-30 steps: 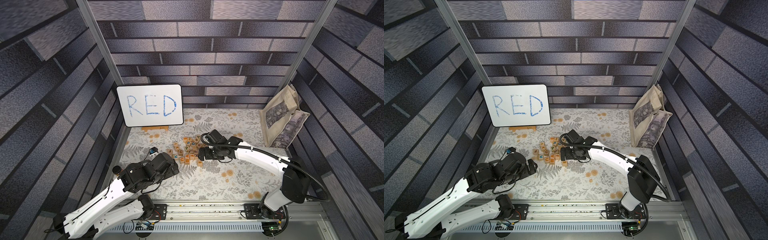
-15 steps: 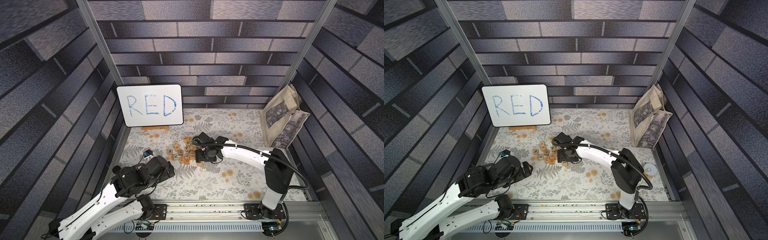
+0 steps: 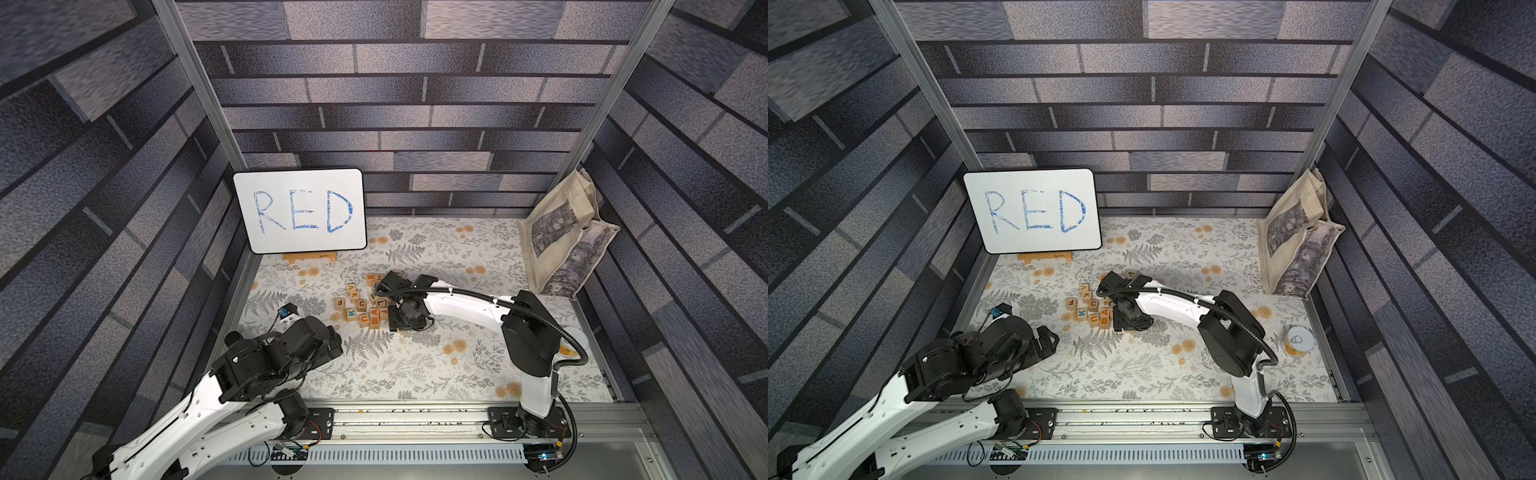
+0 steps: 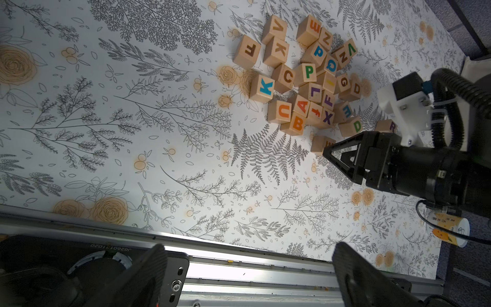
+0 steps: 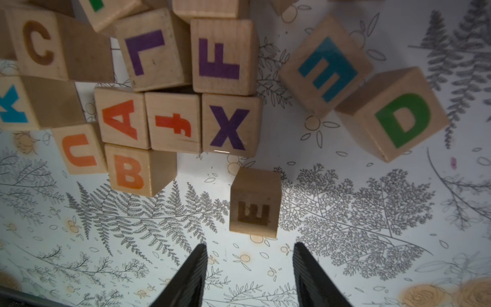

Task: Assemble the uppercase word "red" with letter blocks
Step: Pick up the letter block from the center of the board, then place the letter block at the center of the board.

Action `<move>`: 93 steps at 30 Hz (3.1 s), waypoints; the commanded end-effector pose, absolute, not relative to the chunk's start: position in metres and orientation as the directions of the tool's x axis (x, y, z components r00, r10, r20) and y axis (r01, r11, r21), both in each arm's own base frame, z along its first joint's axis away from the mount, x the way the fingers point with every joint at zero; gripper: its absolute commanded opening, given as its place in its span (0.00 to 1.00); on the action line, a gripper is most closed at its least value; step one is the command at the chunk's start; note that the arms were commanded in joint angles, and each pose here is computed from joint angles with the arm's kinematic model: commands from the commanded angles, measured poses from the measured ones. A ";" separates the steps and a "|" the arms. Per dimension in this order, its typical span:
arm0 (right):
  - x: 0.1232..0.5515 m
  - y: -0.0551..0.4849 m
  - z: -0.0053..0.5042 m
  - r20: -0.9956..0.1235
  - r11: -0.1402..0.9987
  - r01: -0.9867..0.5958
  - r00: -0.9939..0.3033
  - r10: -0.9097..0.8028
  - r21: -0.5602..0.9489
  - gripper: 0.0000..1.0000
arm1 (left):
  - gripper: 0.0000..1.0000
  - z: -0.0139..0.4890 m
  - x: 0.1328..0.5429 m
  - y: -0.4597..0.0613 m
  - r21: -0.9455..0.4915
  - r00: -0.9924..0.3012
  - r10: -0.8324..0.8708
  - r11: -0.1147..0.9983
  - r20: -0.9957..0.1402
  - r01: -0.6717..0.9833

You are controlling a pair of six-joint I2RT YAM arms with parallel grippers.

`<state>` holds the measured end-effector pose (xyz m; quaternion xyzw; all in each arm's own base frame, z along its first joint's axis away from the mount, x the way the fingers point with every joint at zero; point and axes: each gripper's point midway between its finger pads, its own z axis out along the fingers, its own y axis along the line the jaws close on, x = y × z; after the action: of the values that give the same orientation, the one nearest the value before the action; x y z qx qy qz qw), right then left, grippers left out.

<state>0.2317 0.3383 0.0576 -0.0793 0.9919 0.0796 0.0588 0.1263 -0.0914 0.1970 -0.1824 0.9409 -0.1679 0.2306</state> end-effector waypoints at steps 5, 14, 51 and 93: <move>0.224 0.329 0.044 -0.071 0.992 -0.103 -0.993 -0.097 0.078 0.43 | 1.00 0.196 0.123 -0.080 -0.376 -0.817 -0.429 0.881 -0.384 -0.286; 0.228 0.328 0.030 -0.060 0.995 -0.098 -0.994 -0.096 0.029 0.30 | 1.00 0.198 0.123 -0.080 -0.381 -0.819 -0.426 0.882 -0.386 -0.279; 0.256 0.298 0.110 -0.063 0.962 0.244 -0.965 0.253 0.123 0.12 | 1.00 0.211 0.157 -0.116 -0.372 -0.858 -0.296 0.918 -0.419 -0.135; 0.319 0.225 0.116 -0.001 0.412 0.895 -0.418 0.908 0.172 0.05 | 1.00 0.222 0.225 -0.209 -0.366 -0.818 0.036 0.882 -0.574 0.295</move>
<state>0.3194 0.2406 0.1048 0.4912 0.8671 0.0762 0.0332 0.2149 -0.1962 0.2047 0.0594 0.9430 -0.2005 0.2589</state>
